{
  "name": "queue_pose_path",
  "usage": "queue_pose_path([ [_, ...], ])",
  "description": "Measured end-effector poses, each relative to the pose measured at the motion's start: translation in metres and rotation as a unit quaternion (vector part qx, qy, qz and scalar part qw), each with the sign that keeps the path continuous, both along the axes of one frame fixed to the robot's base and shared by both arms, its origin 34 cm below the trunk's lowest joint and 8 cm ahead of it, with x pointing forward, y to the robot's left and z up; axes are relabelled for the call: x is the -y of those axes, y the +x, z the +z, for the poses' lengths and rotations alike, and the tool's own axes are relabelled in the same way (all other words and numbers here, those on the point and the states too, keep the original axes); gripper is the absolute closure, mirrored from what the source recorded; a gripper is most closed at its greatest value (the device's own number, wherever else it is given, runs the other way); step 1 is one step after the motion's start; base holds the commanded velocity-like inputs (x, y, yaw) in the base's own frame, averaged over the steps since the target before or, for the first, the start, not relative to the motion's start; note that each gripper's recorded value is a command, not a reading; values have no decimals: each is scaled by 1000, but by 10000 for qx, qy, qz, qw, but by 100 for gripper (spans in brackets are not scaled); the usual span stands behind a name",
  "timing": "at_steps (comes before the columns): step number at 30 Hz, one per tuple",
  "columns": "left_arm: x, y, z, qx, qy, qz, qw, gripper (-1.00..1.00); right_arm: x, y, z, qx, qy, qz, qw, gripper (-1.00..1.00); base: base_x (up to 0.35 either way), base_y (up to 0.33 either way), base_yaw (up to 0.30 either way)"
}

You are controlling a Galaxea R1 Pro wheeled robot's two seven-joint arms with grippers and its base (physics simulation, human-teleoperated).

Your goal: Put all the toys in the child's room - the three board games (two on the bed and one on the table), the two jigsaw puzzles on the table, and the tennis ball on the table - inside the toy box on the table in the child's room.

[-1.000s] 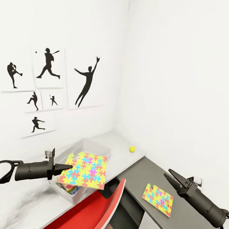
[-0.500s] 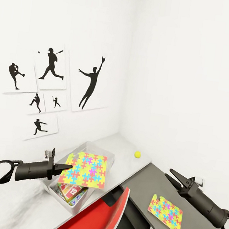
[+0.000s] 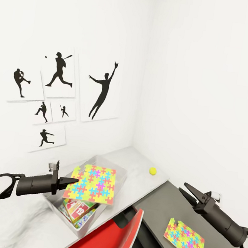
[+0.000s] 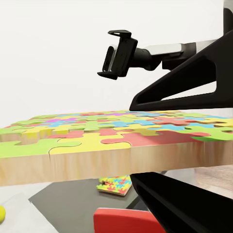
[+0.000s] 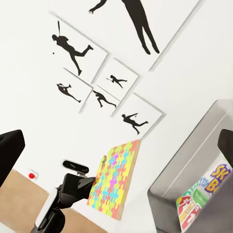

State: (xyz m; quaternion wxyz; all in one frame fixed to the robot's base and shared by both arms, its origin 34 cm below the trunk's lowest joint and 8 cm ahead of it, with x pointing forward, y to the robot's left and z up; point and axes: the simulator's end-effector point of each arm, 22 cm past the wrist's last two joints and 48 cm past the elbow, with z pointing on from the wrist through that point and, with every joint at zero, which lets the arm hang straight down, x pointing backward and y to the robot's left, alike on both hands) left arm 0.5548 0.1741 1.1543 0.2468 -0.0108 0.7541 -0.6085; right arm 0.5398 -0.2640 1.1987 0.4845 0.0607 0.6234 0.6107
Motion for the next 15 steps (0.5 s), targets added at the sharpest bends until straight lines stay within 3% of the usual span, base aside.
queue_pose_path([
  [8, 0, 0, 0, -1, 0, -4, 10000, 100, 0, 0, 0, 1, 1, 0, 10000, -100, 115, 18, 29],
  [15, 0, 0, 0, 0, -3, -4, 10000, 100, -1, 0, 0, -1, 0, 7, 10000, -100, 136, 7, 191],
])
